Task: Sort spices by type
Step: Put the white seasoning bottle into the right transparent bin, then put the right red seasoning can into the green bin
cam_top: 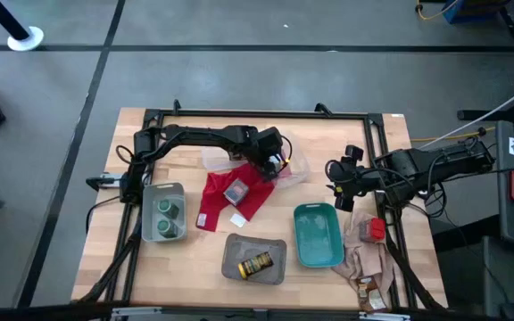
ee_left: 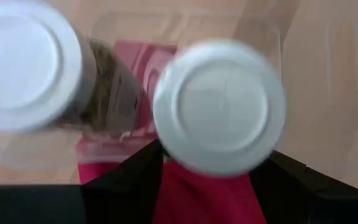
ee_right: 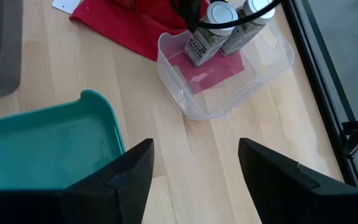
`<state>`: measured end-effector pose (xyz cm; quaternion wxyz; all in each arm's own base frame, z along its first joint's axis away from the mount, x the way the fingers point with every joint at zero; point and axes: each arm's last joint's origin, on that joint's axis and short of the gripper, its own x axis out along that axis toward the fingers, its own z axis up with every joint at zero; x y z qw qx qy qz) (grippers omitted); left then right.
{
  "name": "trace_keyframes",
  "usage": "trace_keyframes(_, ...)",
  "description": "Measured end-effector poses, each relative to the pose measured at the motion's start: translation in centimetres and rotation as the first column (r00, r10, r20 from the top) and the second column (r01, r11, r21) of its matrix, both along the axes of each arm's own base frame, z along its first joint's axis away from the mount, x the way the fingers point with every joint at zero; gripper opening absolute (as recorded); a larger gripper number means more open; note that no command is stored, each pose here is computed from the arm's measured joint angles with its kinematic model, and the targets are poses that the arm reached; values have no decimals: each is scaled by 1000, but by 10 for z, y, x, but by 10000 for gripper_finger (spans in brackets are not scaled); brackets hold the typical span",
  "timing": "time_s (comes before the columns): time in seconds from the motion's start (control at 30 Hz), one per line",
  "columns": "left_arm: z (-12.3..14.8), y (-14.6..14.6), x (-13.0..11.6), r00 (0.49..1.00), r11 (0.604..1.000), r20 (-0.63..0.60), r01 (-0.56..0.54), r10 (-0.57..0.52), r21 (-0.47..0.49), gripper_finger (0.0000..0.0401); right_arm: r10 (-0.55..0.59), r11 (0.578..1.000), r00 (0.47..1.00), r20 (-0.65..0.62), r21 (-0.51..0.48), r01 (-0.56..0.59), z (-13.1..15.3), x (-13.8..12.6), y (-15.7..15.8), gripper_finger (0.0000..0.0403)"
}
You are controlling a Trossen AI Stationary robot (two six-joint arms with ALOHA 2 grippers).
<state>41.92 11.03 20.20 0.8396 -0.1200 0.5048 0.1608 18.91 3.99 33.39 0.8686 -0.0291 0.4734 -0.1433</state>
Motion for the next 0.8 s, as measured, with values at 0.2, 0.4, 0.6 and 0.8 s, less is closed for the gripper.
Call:
trace_keyframes(0.2, 0, -2, -6, 998, 1000, -59, 19, -19, -7, 210, 4, 1000, 1000, -1, 6, -4, 0, 0, 0, 234)
trace_keyframes(0.4, 15, -3, -10, 999, 1000, -27, 26, -26, -1, 210, -33, 999, 999, 4, 39, 33, 0, 0, 0, 234)
trace_keyframes(0.6, 42, -7, -23, 999, 999, 6, 36, -36, -15, 210, -94, 987, 993, -66, 128, 102, -4, -7, 1, 234)
trace_keyframes(0.8, 74, -14, -45, 999, 999, 6, 42, -42, -17, 210, -155, 932, 975, -162, 304, 199, -7, -13, 4, 234)
